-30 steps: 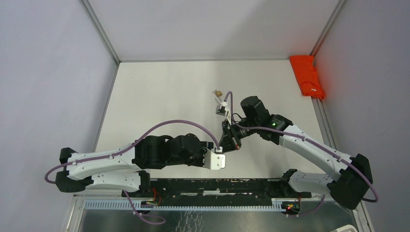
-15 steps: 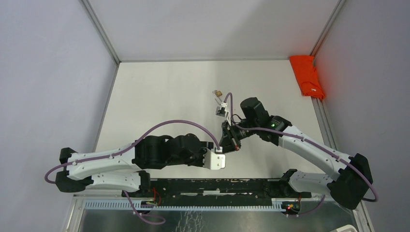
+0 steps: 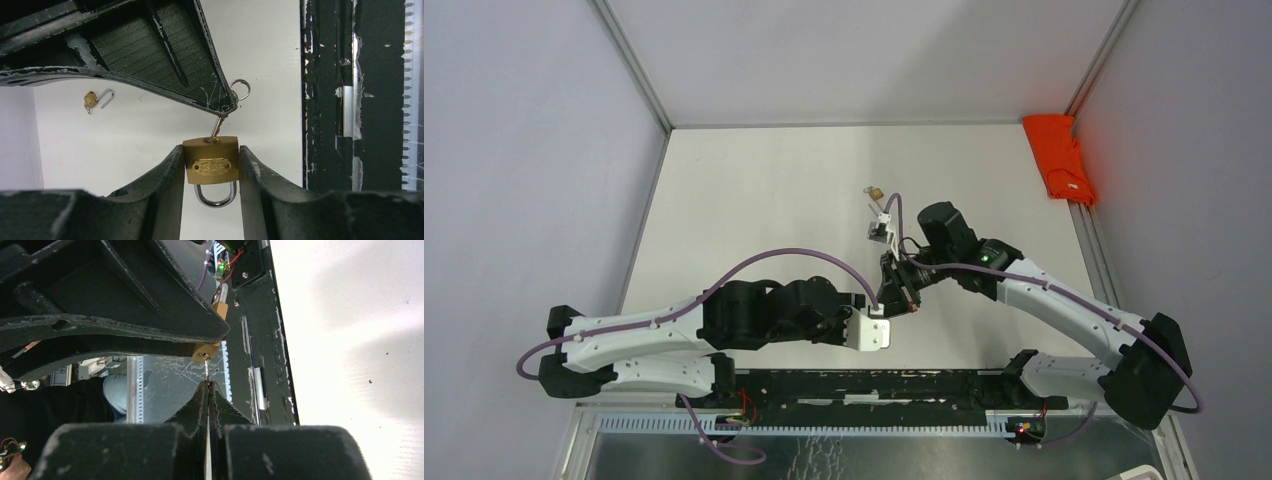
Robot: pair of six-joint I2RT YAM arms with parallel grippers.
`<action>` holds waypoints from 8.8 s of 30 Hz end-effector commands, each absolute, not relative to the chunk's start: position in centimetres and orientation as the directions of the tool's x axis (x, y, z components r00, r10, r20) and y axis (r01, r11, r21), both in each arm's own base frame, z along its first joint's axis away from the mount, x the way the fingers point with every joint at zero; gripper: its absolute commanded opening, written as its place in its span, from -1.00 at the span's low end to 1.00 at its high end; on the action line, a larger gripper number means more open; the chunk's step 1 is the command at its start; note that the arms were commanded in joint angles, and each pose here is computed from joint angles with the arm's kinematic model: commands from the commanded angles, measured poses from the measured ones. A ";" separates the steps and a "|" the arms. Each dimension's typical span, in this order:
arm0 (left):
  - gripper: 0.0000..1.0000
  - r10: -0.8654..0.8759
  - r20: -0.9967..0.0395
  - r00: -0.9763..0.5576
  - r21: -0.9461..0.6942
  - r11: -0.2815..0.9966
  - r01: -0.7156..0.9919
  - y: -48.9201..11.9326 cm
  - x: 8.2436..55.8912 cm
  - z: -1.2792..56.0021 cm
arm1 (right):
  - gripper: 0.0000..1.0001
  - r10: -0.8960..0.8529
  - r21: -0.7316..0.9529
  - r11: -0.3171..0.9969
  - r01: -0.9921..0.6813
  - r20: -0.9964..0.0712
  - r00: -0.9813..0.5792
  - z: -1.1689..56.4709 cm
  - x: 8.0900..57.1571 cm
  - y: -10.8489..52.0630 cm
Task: Unlock with the key
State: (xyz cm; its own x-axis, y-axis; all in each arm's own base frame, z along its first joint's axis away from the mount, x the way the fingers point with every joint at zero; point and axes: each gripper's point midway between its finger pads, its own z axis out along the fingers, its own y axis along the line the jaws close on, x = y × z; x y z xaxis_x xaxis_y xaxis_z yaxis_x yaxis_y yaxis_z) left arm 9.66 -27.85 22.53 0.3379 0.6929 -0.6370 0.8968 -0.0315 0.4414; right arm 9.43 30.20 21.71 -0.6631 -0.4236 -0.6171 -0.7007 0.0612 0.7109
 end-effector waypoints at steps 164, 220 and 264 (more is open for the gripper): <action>-0.96 0.666 -0.615 0.422 0.467 -0.124 0.876 -30.1 7.3 22.9 | -1.00 -0.453 0.728 0.047 -0.684 -0.595 -0.664 22.4 8.4 30.1; -0.96 0.660 -0.608 0.441 0.451 -0.169 0.876 -30.1 6.0 22.4 | -1.00 -0.441 0.757 0.010 -0.653 -0.583 -0.682 25.4 8.2 32.0; -0.96 0.674 -0.596 0.436 0.496 -0.118 0.860 -30.3 6.8 22.6 | -1.00 -0.448 0.758 0.099 -0.645 -0.544 -0.709 24.2 7.4 31.8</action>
State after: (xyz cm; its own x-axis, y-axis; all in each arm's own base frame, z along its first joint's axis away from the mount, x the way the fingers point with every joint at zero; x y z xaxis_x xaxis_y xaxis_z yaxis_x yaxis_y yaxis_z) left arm 6.58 -28.43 20.44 0.4305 0.7341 -0.5252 0.8681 -0.1774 0.4636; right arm 6.99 31.44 21.84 -0.7445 -0.4830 -0.4609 -0.5854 0.1404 0.7985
